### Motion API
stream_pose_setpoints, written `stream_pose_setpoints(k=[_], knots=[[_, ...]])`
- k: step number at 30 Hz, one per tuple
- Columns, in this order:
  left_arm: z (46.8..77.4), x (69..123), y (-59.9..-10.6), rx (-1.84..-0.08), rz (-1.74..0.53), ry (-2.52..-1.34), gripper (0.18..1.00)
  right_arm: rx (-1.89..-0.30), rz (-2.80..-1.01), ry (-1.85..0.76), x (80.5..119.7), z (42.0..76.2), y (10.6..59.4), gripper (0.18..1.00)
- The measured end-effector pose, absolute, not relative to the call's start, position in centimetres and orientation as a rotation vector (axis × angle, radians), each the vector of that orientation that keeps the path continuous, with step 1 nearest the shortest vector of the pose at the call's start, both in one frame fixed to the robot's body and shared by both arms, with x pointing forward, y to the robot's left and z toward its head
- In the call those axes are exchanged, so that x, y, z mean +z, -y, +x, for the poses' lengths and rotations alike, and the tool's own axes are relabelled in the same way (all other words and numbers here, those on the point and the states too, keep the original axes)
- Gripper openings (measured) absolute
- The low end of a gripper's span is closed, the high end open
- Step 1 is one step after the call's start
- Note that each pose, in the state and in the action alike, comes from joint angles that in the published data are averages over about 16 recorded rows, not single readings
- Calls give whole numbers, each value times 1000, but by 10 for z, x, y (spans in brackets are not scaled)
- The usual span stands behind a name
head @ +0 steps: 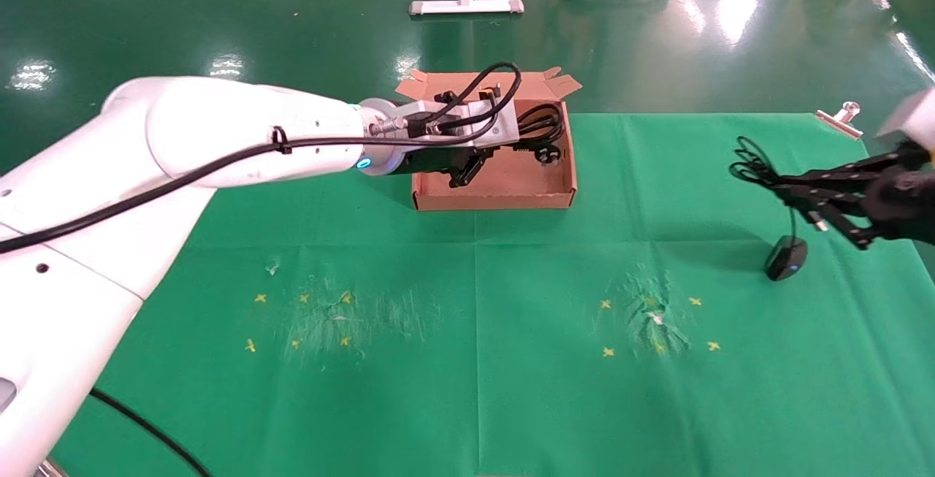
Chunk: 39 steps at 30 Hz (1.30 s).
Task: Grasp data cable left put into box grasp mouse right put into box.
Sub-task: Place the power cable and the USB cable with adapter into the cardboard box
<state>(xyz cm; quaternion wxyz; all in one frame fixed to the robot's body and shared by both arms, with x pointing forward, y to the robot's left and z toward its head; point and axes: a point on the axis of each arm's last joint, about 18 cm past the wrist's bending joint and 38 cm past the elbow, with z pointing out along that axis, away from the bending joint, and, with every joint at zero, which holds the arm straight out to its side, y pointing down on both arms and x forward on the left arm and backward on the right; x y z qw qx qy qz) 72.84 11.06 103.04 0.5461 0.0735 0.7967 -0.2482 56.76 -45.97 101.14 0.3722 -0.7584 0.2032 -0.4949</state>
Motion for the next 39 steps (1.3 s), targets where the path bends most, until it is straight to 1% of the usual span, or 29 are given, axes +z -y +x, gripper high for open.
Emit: stream_pose_setpoints(k=[6, 11, 15, 18, 23, 27, 30, 34, 39], knots=[[735, 1029, -108, -579, 181, -1880, 271, -1323, -1877, -510, 1031, 554, 465, 210], [736, 1033, -113, -608, 151, -1894, 297, -1359, -1816, -464, 1050, 553, 456, 210], [736, 1041, -132, -640, 96, -1902, 335, -1372, -1777, -407, 1064, 558, 440, 209], [736, 1049, -158, -664, 36, -1901, 364, -1375, -1756, -357, 1074, 565, 424, 209], [728, 1063, -219, -679, -84, -1889, 449, -1369, -1738, -270, 1090, 581, 394, 209], [714, 1069, -266, -670, -170, -1872, 532, -1354, -1736, -198, 1101, 596, 367, 209], [702, 1070, -292, -650, -223, -1861, 590, -1337, -1739, -143, 1107, 608, 343, 209], [688, 1066, -309, -620, -272, -1851, 683, -1302, -1748, -70, 1111, 625, 307, 209], [675, 1062, -310, -603, -300, -1836, 785, -1248, -1774, 5, 1109, 646, 260, 208]])
